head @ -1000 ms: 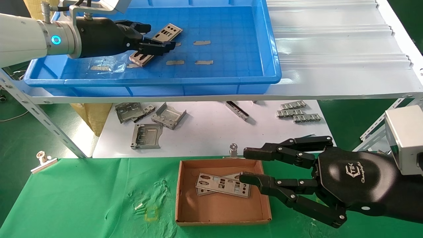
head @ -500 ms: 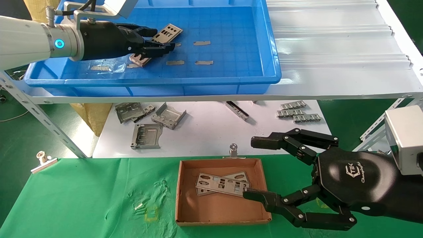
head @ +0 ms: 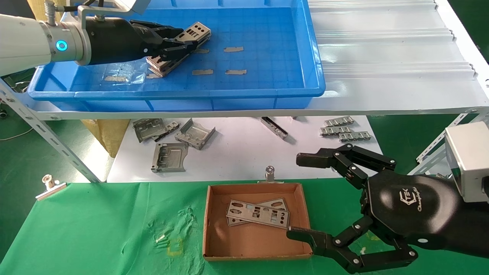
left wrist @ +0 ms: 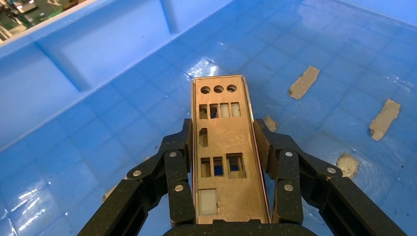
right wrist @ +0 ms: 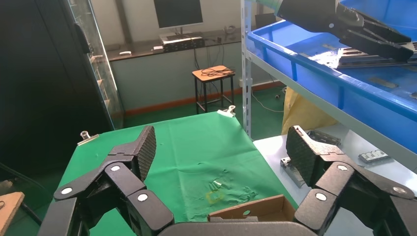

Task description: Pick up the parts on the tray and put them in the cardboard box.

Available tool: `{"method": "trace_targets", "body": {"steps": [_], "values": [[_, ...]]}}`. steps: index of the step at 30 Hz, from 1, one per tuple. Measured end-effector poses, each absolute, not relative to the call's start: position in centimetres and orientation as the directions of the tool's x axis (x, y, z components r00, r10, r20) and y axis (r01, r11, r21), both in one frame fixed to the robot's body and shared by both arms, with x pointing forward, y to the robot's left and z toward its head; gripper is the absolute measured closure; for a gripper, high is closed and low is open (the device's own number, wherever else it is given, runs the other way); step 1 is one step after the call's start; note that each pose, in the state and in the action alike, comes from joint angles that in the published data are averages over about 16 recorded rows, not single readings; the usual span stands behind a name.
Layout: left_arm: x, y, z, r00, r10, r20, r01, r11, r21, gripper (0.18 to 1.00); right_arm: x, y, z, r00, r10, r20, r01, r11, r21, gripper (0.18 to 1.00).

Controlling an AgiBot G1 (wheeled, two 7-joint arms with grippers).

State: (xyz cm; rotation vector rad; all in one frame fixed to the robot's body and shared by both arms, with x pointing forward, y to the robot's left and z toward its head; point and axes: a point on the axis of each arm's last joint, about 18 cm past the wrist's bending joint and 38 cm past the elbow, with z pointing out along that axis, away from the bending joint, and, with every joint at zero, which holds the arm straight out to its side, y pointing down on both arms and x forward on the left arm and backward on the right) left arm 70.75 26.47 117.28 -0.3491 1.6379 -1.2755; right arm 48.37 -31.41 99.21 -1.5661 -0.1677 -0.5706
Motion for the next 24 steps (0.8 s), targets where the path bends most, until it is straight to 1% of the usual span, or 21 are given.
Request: {"method": "trace_targets", "body": {"steps": [5, 13, 19, 24], "values": [[70.82, 26.59, 117.28, -0.462, -0.719, -0.518, 0.325, 0.406, -0.854, 0.712, 48.37, -31.41, 99.21, 0.861, -0.235, 0.451, 0.442, -0.093, -0.892, 0.203], [70.98, 26.69, 117.14, -0.459, -0.726, -0.512, 0.318, 0.404, -0.858, 0.693, 48.37, -31.41, 99.21, 0.861, -0.235, 0.451, 0.442, -0.093, -0.892, 0.180], [70.97, 26.69, 117.15, -0.461, -0.729, -0.507, 0.317, 0.398, -0.861, 0.648, 48.37, -31.41, 99.21, 0.861, -0.235, 0.451, 0.442, -0.093, -0.892, 0.178], [70.95, 26.73, 117.18, -0.462, -0.731, -0.502, 0.316, 0.393, -0.864, 0.582, 48.37, -31.41, 99.21, 0.861, -0.235, 0.451, 0.442, -0.093, -0.892, 0.178]]}}
